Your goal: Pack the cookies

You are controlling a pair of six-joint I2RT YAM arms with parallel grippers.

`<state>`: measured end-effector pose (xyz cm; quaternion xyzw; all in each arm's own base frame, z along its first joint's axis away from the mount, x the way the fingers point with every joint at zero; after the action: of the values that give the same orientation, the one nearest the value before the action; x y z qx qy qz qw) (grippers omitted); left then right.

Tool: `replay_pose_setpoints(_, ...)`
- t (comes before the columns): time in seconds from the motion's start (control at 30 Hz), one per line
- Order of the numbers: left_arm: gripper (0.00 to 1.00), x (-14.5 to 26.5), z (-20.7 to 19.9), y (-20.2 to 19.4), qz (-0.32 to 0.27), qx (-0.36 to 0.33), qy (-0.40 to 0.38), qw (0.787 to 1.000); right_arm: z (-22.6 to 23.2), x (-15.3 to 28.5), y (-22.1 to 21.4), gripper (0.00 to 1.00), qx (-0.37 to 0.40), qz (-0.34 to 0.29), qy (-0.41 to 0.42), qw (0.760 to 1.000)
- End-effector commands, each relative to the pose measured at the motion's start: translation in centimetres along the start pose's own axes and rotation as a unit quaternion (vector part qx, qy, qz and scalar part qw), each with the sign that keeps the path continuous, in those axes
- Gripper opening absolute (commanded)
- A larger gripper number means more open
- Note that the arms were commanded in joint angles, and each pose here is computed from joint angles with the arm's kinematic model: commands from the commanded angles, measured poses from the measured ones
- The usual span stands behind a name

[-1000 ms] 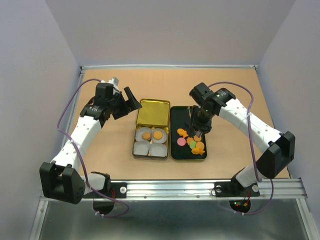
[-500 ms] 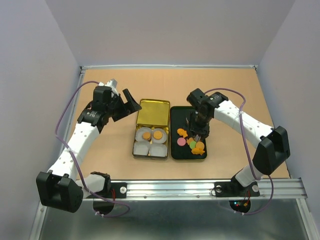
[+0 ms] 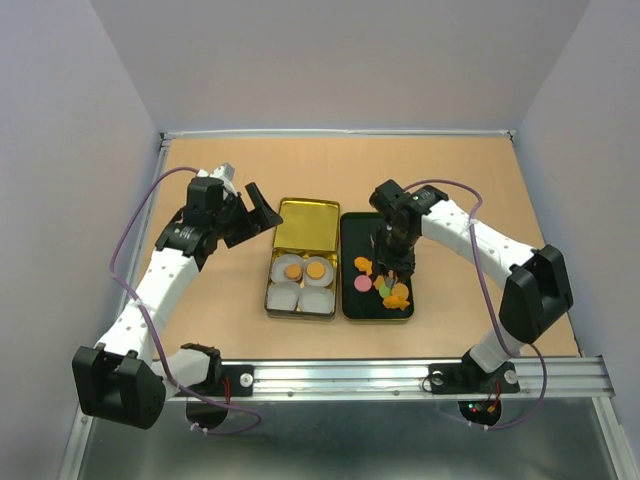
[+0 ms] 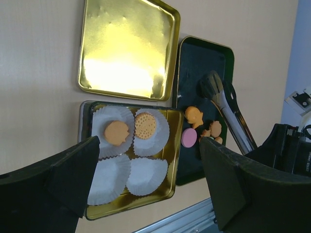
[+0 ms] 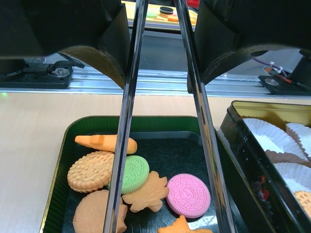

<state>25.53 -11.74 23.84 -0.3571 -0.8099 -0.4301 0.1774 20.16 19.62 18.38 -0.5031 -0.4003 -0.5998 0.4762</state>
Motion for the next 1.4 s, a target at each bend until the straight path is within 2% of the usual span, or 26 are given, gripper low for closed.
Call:
replay_pose_setpoints(0.0,0.95,0.3,-0.4,0.1,-0.014,-0.012,-0.015,1.0,0.1,-0.5,-0.2,0.49,0.012,0.009,0.004,1.0)
replay_pose_setpoints(0.13,0.95,0.2,-0.3,0.1,-0.015,-0.013,-0.015,1.0,0.1,-0.6,-0.2,0.42,0.012,0.018,-0.006,1.0)
replay_pose_setpoints(0.43,0.95,0.0,0.0,-0.2,-0.011,-0.018,-0.014,1.0,-0.3,0.4,-0.9,0.35,0.013,0.03,-0.022,0.999)
replay_pose_setpoints(0.53,0.95,-0.1,0.1,-0.5,-0.008,-0.018,-0.018,1.0,-0.1,1.4,-0.7,0.3,0.01,0.015,-0.02,1.0)
replay_pose_setpoints(0.67,0.95,-0.3,0.3,-1.0,-0.003,-0.016,-0.022,1.0,0.4,3.0,-0.4,0.3,0.0,-0.003,-0.008,1.0)
replay_pose_setpoints(1.13,0.95,-0.7,0.8,-1.3,-0.01,-0.027,-0.021,0.999,3.7,9.9,-1.2,0.29,-0.013,-0.048,0.106,0.993)
replay_pose_setpoints(1.2,0.95,-0.8,0.9,-1.1,-0.017,-0.032,-0.017,0.999,5.7,10.4,-3.1,0.3,0.009,-0.036,0.148,0.988)
replay_pose_setpoints(1.23,0.95,-0.8,1.0,-1.0,-0.018,-0.034,-0.014,0.999,6.0,10.4,-3.0,0.3,0.011,-0.037,0.157,0.987)
replay_pose_setpoints(1.37,0.95,-1.1,1.3,-1.1,-0.028,-0.036,-0.01,0.999,8.7,9.6,-7.4,0.3,0.062,-0.01,0.183,0.981)
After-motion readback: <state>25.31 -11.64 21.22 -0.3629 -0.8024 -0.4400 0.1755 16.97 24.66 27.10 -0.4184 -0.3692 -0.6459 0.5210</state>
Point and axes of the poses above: each gripper's point midway between its finger pads, its own x axis back along the fingers, its own z axis along the line the jaws close on, y = z × x, the point moved 6 cm from there along x, back along the fingers, and after that the axes turned 3 degrees about -x, right-handed, at the moved point
